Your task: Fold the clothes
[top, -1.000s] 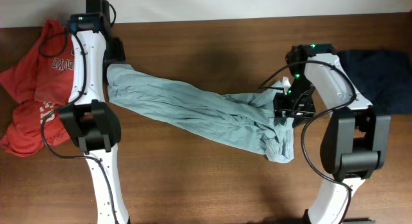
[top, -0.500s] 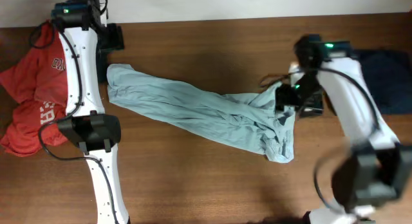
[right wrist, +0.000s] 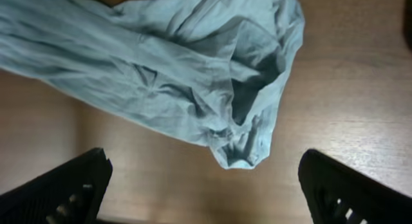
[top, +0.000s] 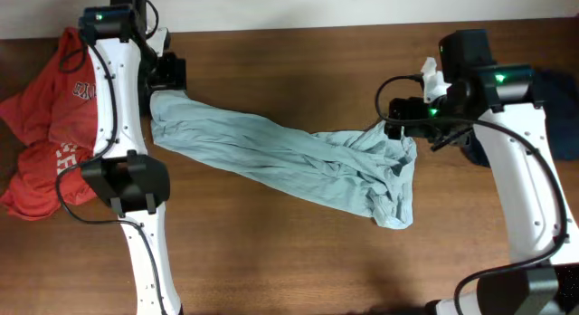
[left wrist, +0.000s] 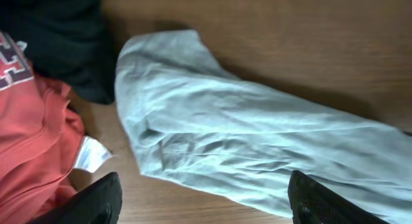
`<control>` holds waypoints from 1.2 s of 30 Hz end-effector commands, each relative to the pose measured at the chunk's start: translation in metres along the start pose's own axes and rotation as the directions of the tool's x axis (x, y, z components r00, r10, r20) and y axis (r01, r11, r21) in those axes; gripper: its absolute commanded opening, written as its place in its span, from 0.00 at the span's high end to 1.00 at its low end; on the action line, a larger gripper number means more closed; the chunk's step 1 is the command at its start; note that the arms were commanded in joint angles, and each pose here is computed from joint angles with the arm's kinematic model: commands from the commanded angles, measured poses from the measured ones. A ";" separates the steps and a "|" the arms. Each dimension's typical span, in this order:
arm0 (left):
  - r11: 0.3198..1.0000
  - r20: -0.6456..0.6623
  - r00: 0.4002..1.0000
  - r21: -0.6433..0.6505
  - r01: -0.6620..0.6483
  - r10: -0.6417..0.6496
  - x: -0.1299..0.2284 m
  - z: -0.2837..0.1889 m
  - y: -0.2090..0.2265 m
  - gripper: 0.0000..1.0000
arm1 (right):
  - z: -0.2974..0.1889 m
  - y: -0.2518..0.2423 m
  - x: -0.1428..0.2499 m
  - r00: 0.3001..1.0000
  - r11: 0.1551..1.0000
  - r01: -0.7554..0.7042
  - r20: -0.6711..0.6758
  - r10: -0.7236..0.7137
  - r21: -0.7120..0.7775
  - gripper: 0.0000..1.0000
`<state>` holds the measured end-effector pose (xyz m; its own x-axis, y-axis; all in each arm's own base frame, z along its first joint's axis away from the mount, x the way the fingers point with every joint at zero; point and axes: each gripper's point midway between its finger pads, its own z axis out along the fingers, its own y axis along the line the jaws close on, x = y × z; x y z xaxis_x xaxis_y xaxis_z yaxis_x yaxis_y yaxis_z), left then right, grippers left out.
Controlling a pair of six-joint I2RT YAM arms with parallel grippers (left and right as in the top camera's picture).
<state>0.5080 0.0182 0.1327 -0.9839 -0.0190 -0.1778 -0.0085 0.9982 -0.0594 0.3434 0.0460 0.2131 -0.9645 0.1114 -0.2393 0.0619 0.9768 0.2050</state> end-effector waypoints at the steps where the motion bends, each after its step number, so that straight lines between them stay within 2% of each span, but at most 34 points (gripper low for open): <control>1: 0.997 -0.057 0.998 -0.069 -0.016 0.012 0.011 0.010 0.014 0.18 | 0.004 0.007 0.002 1.000 0.999 0.017 -0.015 -0.017 -0.035 0.04; 10: 0.999 -0.147 0.989 -0.033 -0.041 0.036 0.025 0.050 0.012 0.19 | 0.004 0.007 0.002 1.000 0.999 0.024 -0.016 -0.025 -0.038 0.06; 15: 0.996 -0.183 0.980 -0.035 -0.082 0.075 0.032 0.072 0.016 0.25 | 0.004 0.007 0.003 1.000 0.999 0.024 -0.017 -0.025 -0.038 0.09; 17: 0.995 -0.183 0.981 -0.055 -0.081 0.070 0.032 0.078 0.022 0.28 | 0.004 0.007 0.004 0.999 0.999 0.023 -0.023 -0.024 -0.037 0.10; 29: 0.995 -0.110 0.993 -0.087 -0.051 0.041 0.018 0.109 0.045 0.28 | 0.025 0.001 0.018 0.997 1.000 0.014 -0.080 -0.016 -0.028 0.13; 36: 0.995 -0.132 0.990 -0.081 -0.051 0.040 0.027 0.130 0.045 0.30 | 0.034 -0.002 0.023 0.995 1.000 0.011 -0.097 -0.013 -0.026 0.13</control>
<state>0.5116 0.0534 0.0049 -0.9971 0.0144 -0.0747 0.0126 0.9996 0.0247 0.3297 0.0505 0.1773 -0.9839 0.0944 -0.1517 0.0592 0.9734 0.2212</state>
